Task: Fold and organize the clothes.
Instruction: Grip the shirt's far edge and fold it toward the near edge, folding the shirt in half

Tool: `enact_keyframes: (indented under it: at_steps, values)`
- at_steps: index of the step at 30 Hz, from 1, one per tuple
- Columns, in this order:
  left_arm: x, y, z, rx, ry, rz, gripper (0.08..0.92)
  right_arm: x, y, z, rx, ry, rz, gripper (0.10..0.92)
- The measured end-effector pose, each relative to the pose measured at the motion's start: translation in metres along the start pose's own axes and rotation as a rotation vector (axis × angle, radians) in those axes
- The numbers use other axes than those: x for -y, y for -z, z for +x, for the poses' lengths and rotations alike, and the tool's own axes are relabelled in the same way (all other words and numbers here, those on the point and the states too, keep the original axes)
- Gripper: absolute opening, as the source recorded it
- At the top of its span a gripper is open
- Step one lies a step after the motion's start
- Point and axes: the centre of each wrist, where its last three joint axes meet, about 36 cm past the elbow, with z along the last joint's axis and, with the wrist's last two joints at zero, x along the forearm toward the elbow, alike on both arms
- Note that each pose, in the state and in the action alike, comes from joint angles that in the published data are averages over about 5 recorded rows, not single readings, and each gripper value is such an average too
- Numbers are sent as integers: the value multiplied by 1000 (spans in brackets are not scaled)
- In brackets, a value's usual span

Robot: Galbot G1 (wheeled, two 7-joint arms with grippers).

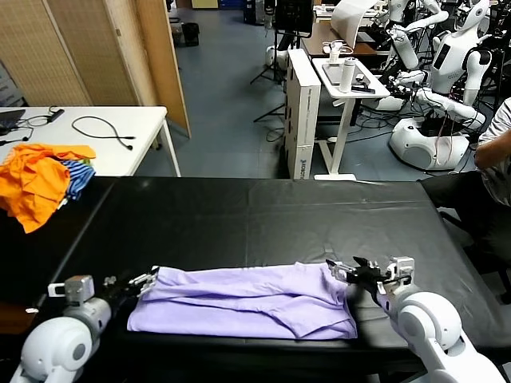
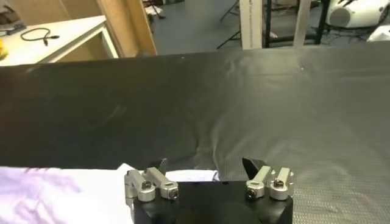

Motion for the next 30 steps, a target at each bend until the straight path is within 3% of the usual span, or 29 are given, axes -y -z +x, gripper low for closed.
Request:
enact_keyframes:
  at_steps: [7,12,16,23,26,30]
  values:
    - [-2,-4,-4,-9,-26,6,884,0,-2,-3,-5,1,-6,750]
    - [2,-5,-6,-7,-50,13,780,-1,-4,-4,-10,5,-11,707]
    - [5,-9,-8,-12,-57,15,600,-2,-6,-3,-12,10,-13,522]
    - [6,-12,-8,-23,-66,-6,191,-5,-10,0,-10,-11,-15,159]
    - [7,-12,-9,-18,-61,-23,146,-7,-12,1,-6,-47,-21,142]
    - [8,-13,-13,8,-30,-67,146,-8,-15,2,23,-94,-38,140]
